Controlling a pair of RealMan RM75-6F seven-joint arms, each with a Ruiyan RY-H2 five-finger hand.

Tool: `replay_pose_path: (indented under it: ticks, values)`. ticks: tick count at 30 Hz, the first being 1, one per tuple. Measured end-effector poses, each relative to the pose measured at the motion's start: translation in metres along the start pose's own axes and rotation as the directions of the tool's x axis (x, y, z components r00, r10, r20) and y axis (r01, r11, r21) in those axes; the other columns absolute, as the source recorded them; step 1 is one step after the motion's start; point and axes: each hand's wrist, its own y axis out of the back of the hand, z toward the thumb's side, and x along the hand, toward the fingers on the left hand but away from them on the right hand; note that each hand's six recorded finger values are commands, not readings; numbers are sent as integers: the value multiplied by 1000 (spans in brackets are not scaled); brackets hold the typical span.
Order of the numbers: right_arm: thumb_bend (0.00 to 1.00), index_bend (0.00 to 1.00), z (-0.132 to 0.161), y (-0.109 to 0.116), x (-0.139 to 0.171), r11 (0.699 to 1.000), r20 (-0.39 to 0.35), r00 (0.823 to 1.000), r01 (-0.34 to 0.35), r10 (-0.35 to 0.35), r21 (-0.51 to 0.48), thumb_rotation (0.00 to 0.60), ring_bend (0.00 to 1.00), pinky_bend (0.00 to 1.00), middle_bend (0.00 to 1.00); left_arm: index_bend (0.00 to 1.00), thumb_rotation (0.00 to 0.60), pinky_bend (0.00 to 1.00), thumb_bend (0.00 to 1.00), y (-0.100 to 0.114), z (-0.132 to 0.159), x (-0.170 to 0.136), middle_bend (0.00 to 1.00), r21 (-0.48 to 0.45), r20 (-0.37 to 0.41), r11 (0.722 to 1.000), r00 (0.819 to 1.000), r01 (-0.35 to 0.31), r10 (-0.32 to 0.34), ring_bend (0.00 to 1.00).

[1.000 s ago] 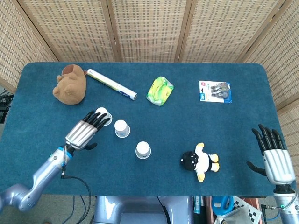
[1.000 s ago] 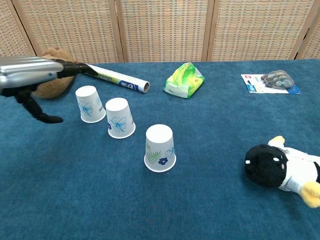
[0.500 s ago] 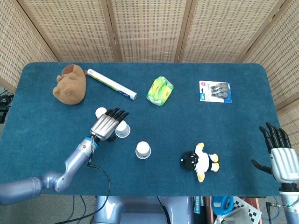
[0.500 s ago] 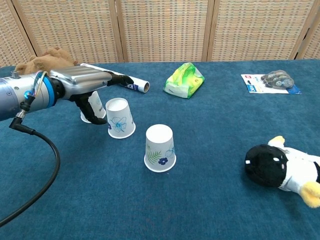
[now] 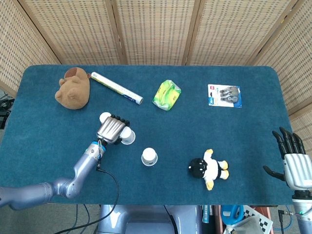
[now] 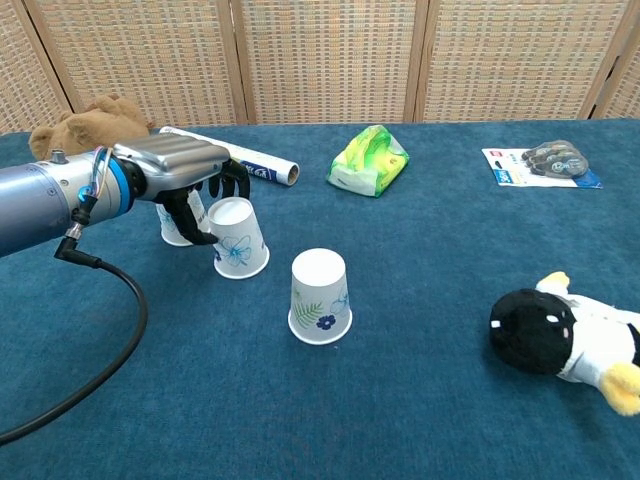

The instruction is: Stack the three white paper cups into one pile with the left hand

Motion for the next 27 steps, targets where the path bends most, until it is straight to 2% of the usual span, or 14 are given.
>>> replay_pose_path:
  ticks: [4, 10, 15, 18, 21, 24, 27]
  values:
    - [0, 0, 0, 0, 0, 1000, -2, 1000, 2, -2, -3, 600, 0, 0, 0, 395, 600, 313, 272, 0, -2, 0, 431, -8, -6, 1000, 1000, 0, 0, 343]
    - [0, 0, 0, 0, 1, 1000, -2, 1000, 2, -2, -4, 600, 0, 0, 0, 395, 600, 313, 272, 15, -6, -4, 430, -39, -9, 999, 999, -33, 33, 343]
    - [0, 0, 2, -1, 1, 1000, -8, 1000, -1, 1, -3, 600, 0, 0, 0, 399, 600, 313, 271, 47, -16, -12, 429, -79, -22, 992, 995, -99, 98, 343]
    - [0, 0, 3, -1, 1, 1000, -11, 1000, -2, 2, -3, 600, 0, 0, 0, 399, 600, 313, 272, 70, -31, -22, 427, -82, -46, 987, 990, -138, 135, 343]
    - [0, 0, 6, -2, 2, 1000, -16, 1000, -3, 3, -5, 600, 0, 0, 0, 399, 600, 313, 272, 86, -49, -33, 426, -88, -85, 984, 986, -152, 144, 343]
    - [0, 0, 7, -1, 3, 1000, -19, 1000, 0, 0, -6, 600, 0, 0, 0, 399, 600, 313, 272, 95, -70, -44, 426, -103, -141, 983, 981, -150, 135, 343]
    - [0, 0, 8, -2, 3, 1000, -21, 1000, -1, 1, -5, 600, 0, 0, 0, 402, 600, 313, 272, 94, -84, -49, 426, -121, -175, 982, 977, -145, 122, 343]
